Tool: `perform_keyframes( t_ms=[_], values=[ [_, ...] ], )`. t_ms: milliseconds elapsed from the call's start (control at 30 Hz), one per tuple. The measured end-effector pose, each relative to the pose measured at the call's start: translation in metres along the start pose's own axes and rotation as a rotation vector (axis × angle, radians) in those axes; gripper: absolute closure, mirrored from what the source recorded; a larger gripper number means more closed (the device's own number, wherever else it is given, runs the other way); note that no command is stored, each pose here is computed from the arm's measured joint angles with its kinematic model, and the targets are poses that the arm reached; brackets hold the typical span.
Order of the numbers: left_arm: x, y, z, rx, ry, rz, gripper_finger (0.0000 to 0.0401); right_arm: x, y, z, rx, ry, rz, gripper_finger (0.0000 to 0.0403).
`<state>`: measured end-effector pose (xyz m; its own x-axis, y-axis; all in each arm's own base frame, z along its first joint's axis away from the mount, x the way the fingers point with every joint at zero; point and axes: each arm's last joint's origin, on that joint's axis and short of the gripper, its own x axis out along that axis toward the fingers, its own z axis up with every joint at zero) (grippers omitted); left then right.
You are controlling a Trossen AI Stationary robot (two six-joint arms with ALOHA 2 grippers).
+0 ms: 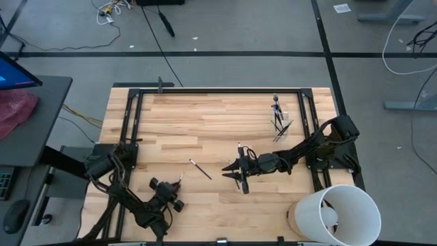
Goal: Put items in baskets/containers
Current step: Put the eyeshadow brush into the transparent organizer
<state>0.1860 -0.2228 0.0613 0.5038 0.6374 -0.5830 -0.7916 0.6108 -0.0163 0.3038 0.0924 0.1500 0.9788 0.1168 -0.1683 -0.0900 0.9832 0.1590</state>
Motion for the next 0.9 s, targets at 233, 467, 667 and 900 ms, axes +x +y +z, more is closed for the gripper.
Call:
perform_keyframes(
  t_ms=[233,467,667,900],
  values=[
    [0.0,0.007,-0.004,-0.028,-0.041,-0.048,0.0384,-0.004,0.014,-0.002,-0.048,0.013,0.044,0.0309],
    [-0.007,-0.001,0.016,-0.11,-0.03,-0.106,0.0385,-0.015,0.018,0.007,-0.076,0.092,0.047,0.0309],
    [0.002,-0.016,0.032,-0.156,-0.17,-0.181,0.0386,-0.021,0.019,0.011,-0.072,0.129,0.043,0.0309],
    [0.015,-0.031,0.051,-0.194,-0.414,-0.213,0.0386,-0.016,0.02,-0.006,0.027,0.198,0.027,0.0309]
  ],
)
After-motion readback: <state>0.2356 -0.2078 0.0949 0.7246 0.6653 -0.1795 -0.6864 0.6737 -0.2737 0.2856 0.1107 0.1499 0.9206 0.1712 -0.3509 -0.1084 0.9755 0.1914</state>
